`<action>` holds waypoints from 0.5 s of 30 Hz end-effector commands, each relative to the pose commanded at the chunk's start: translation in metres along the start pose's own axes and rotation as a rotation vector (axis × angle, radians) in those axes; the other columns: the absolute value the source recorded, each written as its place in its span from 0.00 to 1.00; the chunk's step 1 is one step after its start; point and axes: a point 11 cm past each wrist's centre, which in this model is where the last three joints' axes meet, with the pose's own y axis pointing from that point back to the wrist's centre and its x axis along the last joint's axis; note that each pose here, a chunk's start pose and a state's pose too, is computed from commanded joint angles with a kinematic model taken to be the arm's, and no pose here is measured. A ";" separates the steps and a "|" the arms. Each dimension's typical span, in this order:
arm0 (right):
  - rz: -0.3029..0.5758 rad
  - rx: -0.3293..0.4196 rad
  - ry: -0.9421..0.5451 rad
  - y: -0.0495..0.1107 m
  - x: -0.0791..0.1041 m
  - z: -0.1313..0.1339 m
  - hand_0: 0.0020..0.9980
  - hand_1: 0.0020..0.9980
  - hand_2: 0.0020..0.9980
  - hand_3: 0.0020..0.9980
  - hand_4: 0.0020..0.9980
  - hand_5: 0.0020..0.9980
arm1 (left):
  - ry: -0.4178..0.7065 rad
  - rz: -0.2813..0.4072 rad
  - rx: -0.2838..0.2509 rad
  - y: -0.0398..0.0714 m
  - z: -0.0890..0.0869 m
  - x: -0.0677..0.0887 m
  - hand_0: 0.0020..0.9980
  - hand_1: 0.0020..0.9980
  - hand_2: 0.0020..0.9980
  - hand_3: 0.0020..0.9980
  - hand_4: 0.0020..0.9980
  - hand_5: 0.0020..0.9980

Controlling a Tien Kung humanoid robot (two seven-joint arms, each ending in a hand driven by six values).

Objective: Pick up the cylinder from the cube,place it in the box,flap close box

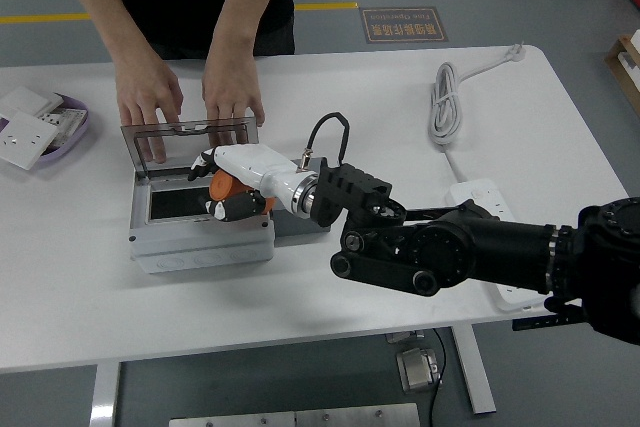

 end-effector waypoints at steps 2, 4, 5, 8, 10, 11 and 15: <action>0.001 0.000 -0.004 0.000 -0.001 0.001 0.83 0.75 0.77 0.76 0.83 0.36 | 0.000 0.000 -0.001 0.000 0.000 0.000 0.63 0.65 0.63 0.67 0.72 0.25; 0.003 0.000 -0.007 0.000 0.000 0.001 0.85 0.75 0.77 0.77 0.94 0.44 | -0.001 0.000 -0.002 0.000 0.001 0.000 0.63 0.65 0.63 0.67 0.72 0.25; 0.003 0.000 -0.008 0.000 0.000 0.001 0.85 0.75 0.77 0.77 0.94 0.44 | -0.002 0.000 -0.002 0.000 0.001 0.000 0.63 0.65 0.63 0.67 0.72 0.25; 0.009 0.001 -0.022 0.000 0.001 0.000 0.85 0.75 0.77 0.77 0.94 0.44 | -0.002 -0.001 -0.004 0.000 0.002 -0.001 0.63 0.65 0.63 0.67 0.72 0.25; 0.011 0.009 -0.053 0.000 0.001 -0.006 0.85 0.76 0.77 0.78 0.98 0.48 | -0.002 -0.001 -0.003 0.000 0.002 -0.001 0.63 0.65 0.63 0.67 0.72 0.25; 0.010 0.016 -0.075 0.001 0.002 -0.010 0.85 0.76 0.77 0.78 0.98 0.48 | -0.002 -0.001 -0.003 0.000 0.001 -0.001 0.63 0.65 0.63 0.67 0.72 0.25; 0.007 0.066 -0.195 0.002 0.008 -0.035 0.86 0.76 0.77 0.78 1.00 0.50 | 0.001 -0.003 0.004 0.000 -0.003 -0.002 0.63 0.65 0.63 0.67 0.72 0.25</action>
